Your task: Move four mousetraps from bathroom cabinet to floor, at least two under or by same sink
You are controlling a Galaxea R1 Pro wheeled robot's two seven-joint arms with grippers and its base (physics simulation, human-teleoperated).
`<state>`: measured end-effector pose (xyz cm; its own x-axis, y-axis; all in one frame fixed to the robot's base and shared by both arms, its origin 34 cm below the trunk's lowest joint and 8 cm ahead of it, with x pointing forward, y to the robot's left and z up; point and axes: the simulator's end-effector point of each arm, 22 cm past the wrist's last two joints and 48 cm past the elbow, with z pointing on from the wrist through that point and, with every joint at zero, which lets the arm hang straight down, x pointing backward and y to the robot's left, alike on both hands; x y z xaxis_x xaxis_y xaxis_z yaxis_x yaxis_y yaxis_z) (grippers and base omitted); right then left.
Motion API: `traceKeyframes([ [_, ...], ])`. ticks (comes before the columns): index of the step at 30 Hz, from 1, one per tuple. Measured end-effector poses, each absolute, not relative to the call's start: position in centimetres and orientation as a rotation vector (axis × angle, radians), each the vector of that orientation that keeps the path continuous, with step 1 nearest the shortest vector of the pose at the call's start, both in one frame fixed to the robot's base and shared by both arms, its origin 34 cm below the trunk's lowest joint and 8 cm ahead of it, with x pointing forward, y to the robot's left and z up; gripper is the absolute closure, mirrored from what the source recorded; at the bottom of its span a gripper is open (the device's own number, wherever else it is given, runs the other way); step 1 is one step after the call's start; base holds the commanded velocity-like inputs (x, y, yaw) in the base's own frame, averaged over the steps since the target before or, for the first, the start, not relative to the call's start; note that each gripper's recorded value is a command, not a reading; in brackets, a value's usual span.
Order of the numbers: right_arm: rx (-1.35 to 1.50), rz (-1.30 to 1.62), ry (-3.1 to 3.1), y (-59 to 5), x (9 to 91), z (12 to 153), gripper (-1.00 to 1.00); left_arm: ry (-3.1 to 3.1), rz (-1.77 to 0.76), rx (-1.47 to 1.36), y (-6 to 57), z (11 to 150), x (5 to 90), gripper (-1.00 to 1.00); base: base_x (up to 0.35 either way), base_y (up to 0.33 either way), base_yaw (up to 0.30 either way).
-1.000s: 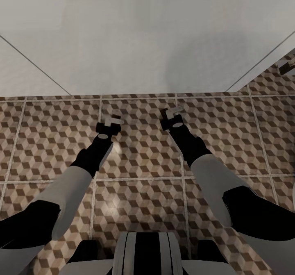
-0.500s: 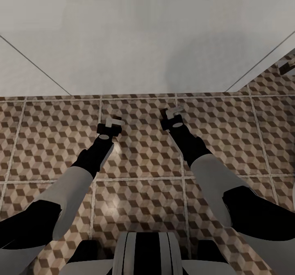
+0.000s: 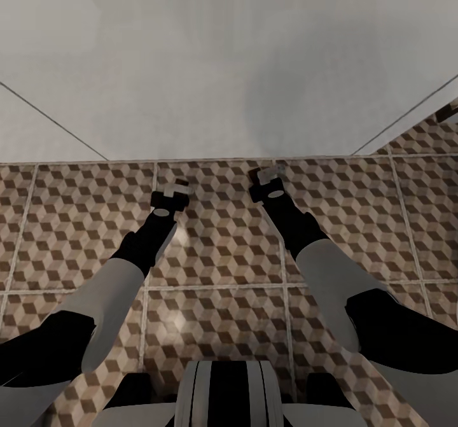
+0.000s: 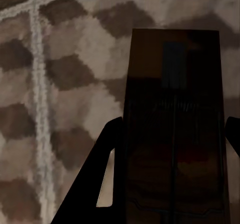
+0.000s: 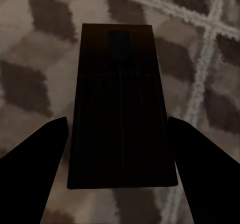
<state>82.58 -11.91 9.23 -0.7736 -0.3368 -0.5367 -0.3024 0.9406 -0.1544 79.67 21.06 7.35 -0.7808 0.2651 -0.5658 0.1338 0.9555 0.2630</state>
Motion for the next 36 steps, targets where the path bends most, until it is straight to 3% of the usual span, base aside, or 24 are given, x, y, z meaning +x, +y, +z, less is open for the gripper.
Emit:
traceKeyframes([
  [24, -0.453, -0.079, 2.511, -11.90, 82.57, 9.22, 1.00, 2.449, 0.261, 0.274, 20.84, 7.49, 79.96, 1.00, 0.002, 0.000, 0.000],
  [25, -0.454, -0.079, 2.510, -11.89, 82.58, 9.22, -1.00, 2.449, 0.261, 0.274, 20.84, 7.49, 79.97, 1.00, 0.000, 0.000, 0.000],
  [36, -0.454, -0.079, 2.508, -11.89, 82.64, 9.28, -1.00, 2.449, 0.261, 0.274, 20.84, 7.47, 79.94, 1.00, 0.000, 0.000, 0.000],
])
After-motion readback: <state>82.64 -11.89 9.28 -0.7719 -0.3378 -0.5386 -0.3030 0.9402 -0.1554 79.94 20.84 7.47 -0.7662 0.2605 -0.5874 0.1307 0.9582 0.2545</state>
